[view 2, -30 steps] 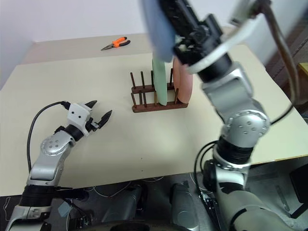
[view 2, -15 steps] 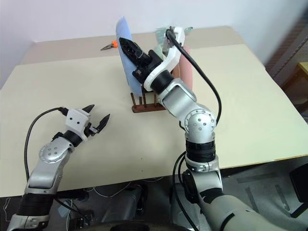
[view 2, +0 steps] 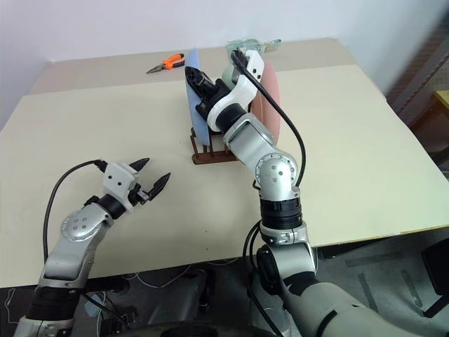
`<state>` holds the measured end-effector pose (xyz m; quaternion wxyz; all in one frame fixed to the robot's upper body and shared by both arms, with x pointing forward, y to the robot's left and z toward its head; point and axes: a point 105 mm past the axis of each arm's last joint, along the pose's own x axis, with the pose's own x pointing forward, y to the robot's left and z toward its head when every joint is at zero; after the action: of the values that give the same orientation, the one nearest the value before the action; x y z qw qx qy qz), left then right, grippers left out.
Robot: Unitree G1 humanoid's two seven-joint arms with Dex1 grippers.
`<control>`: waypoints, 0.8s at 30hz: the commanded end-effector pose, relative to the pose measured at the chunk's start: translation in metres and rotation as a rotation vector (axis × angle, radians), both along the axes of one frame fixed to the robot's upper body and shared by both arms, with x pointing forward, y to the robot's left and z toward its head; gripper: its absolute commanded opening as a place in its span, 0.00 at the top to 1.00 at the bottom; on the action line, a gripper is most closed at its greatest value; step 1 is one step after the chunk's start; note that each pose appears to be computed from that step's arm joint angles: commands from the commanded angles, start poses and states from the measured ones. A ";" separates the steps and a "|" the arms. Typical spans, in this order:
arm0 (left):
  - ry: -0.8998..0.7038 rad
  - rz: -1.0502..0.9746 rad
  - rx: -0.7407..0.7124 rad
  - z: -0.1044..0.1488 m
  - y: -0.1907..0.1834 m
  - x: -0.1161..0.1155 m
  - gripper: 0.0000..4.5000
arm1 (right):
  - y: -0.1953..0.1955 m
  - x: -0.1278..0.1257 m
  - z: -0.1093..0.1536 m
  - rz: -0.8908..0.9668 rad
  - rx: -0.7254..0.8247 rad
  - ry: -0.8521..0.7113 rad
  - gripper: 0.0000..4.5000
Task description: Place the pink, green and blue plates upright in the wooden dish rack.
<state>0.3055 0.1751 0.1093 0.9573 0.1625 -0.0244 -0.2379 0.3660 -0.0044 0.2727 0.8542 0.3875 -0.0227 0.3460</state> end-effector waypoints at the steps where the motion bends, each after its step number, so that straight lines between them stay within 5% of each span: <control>1: -0.020 -0.032 -0.004 0.007 -0.008 -0.004 0.23 | 0.003 -0.006 0.026 -0.005 -0.027 -0.139 0.58; 3: -0.012 -0.039 -0.004 0.005 -0.010 -0.005 0.23 | 0.005 -0.009 0.034 -0.014 -0.084 -0.217 0.36; 11: 0.003 -0.044 -0.002 0.003 -0.015 -0.009 0.23 | -0.006 -0.046 0.067 0.023 -0.332 -0.645 0.36; 16: 0.009 -0.008 0.010 0.001 -0.005 -0.012 0.23 | -0.077 -0.060 0.069 -0.052 -0.526 -0.783 0.36; 20: 0.023 0.011 0.027 -0.003 0.001 -0.014 0.23 | -0.168 -0.049 0.040 -0.242 -0.764 -0.652 0.36; 24: 0.031 0.025 0.036 -0.006 0.007 -0.011 0.23 | -0.237 -0.045 -0.036 -0.303 -1.055 -0.400 0.36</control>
<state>0.2924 0.1782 0.0937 0.9579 0.1654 0.0148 -0.2343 0.3257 -0.2309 0.2458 0.9542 -0.1380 -0.0735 0.2549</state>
